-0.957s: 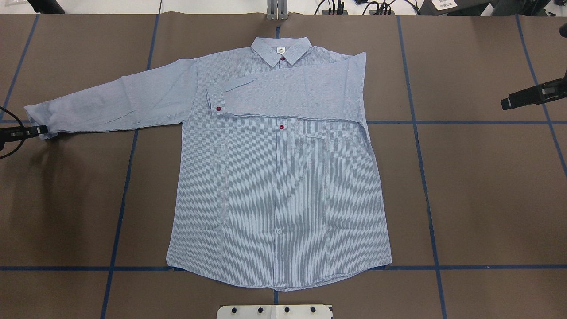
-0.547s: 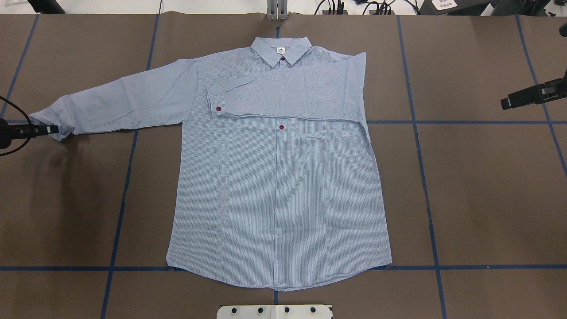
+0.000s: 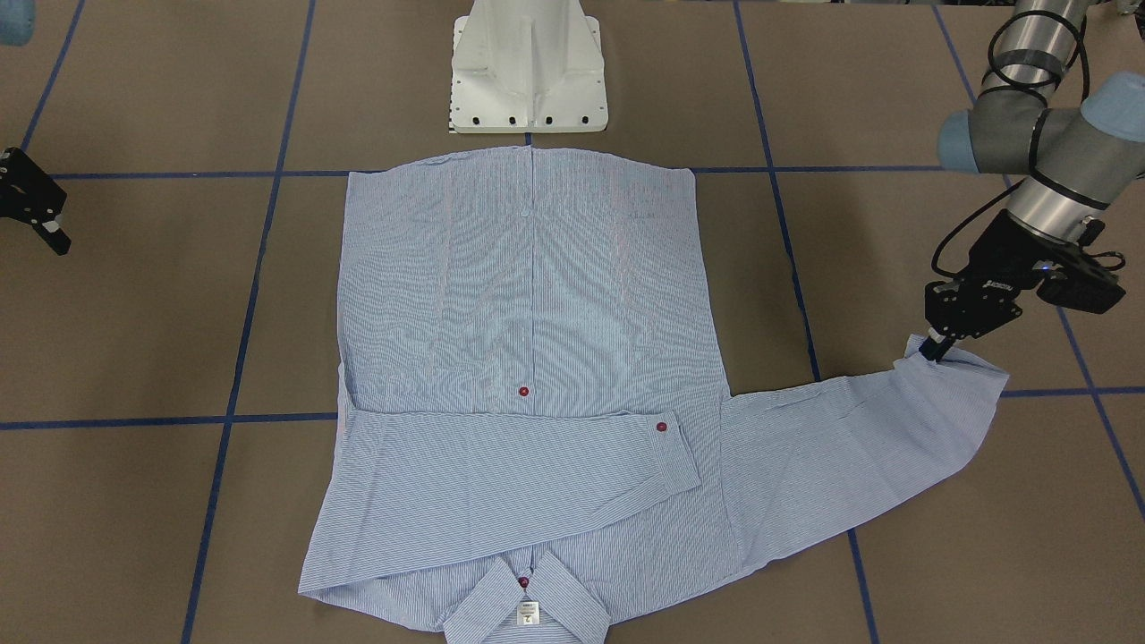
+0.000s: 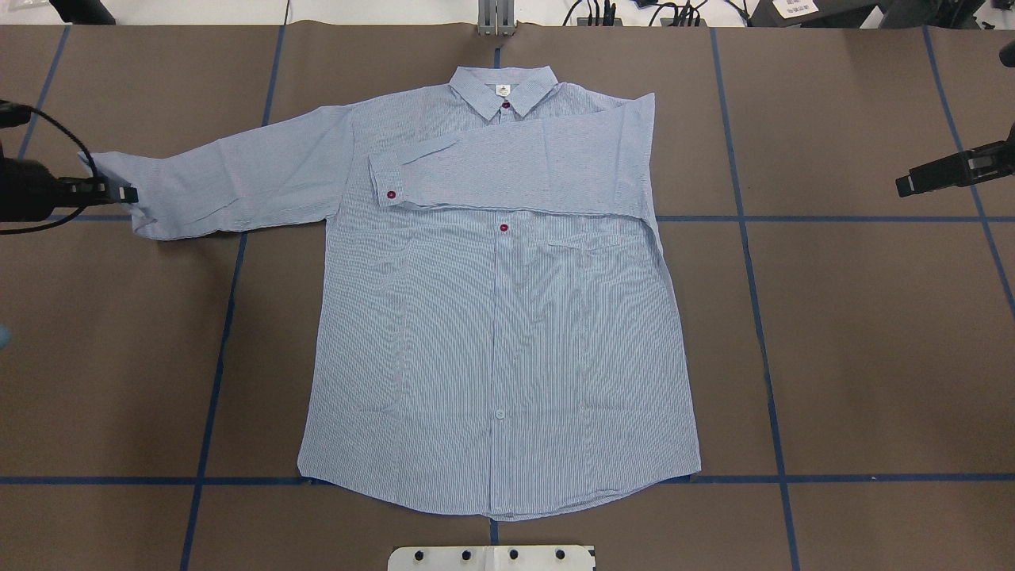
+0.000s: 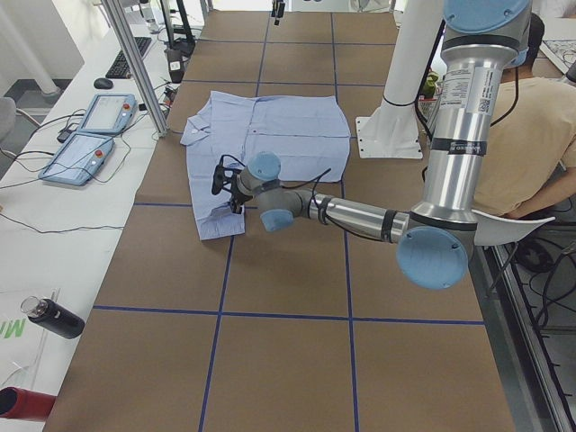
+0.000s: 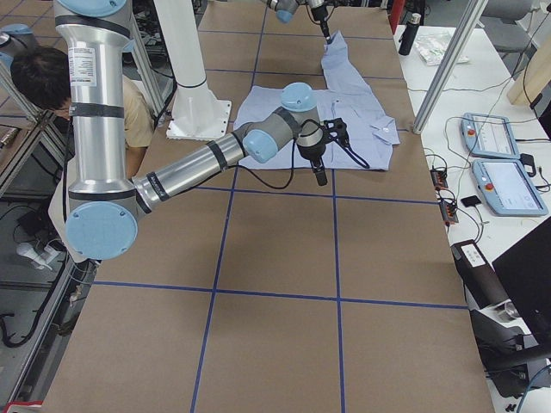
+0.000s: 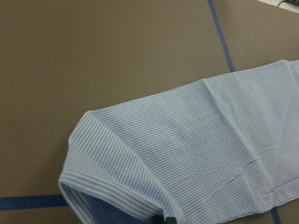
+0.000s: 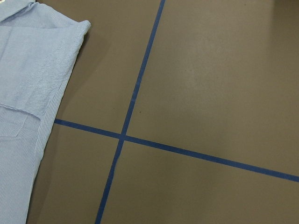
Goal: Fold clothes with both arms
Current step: 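Lift the cuff with the left gripper and carry it across the shirt front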
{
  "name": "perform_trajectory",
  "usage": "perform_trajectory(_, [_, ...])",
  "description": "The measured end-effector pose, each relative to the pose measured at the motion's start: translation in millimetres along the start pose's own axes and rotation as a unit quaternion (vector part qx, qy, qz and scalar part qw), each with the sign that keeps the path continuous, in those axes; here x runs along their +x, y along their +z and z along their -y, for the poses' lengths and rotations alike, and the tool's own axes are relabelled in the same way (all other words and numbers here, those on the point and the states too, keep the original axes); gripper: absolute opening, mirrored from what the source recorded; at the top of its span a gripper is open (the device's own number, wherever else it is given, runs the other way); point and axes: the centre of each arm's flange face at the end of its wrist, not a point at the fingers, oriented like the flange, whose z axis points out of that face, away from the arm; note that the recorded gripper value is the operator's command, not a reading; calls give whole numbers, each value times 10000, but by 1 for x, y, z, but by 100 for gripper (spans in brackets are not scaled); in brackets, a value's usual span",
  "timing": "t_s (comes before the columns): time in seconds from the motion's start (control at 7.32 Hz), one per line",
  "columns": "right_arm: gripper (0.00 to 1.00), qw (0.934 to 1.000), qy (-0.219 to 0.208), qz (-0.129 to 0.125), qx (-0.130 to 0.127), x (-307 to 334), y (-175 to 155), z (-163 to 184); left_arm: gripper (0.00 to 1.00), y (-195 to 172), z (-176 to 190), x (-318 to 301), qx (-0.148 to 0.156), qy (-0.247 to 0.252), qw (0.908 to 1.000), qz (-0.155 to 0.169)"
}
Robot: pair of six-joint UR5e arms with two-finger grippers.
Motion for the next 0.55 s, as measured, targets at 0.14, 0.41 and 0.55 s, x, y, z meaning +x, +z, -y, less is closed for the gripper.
perform_trajectory(0.14, [100, 10000, 13, -8, -12, 1, 1, 0, 0, 7, 9, 72, -113, -103, 9998, 160])
perform_trajectory(0.41, [100, 10000, 29, -16, -25, 2, 3, 0, 0, 50, -6, 233, -523, -410, 9967, 470])
perform_trajectory(0.55, [100, 10000, 38, -23, -36, 3, 4, 0, 0, 73, -9, 298, -656, -608, 9944, 565])
